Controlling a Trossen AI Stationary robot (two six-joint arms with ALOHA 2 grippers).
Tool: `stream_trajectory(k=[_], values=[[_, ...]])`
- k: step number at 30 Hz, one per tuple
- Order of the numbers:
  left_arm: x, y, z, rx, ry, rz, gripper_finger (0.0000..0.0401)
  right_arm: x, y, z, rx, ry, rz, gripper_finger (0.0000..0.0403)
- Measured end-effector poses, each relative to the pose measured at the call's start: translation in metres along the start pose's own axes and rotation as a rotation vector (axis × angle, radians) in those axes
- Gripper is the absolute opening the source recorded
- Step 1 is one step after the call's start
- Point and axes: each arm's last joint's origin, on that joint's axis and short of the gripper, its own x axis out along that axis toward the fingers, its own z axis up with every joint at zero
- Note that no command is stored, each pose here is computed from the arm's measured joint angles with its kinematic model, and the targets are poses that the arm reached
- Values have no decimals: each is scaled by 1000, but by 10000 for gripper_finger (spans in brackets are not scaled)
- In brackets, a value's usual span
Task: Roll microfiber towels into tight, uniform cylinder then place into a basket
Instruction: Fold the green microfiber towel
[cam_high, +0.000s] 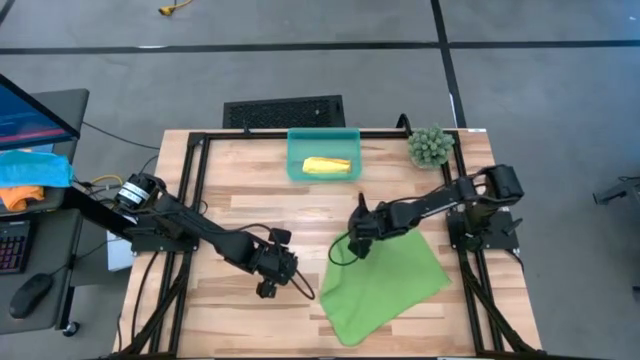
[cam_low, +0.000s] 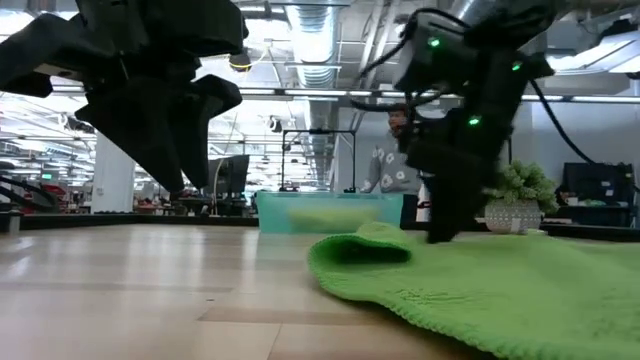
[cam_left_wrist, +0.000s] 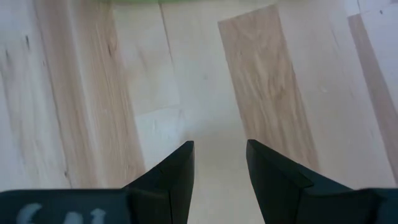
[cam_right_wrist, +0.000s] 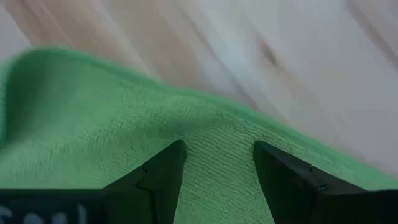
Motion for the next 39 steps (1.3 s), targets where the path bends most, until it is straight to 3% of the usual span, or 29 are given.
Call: stream_trajectory(k=[7,11,17,25,30,39], values=[[0,0,1,-2,-7,0,139,22,6,42,-25,-173,92,221],[0,0,2,-1,-19,1,139,37,28,68,-92,-227,153,221],[0,0,8,61,-83,1,139,41,66,87,-270,-190,228,221],[-1,-1,13,93,-130,4,139,-1,82,81,-372,-191,131,221],[5,-2,14,162,-224,12,139,-21,83,62,-443,-155,-1,221],[19,12,10,175,-339,31,139,-34,108,12,-594,-74,-16,221]])
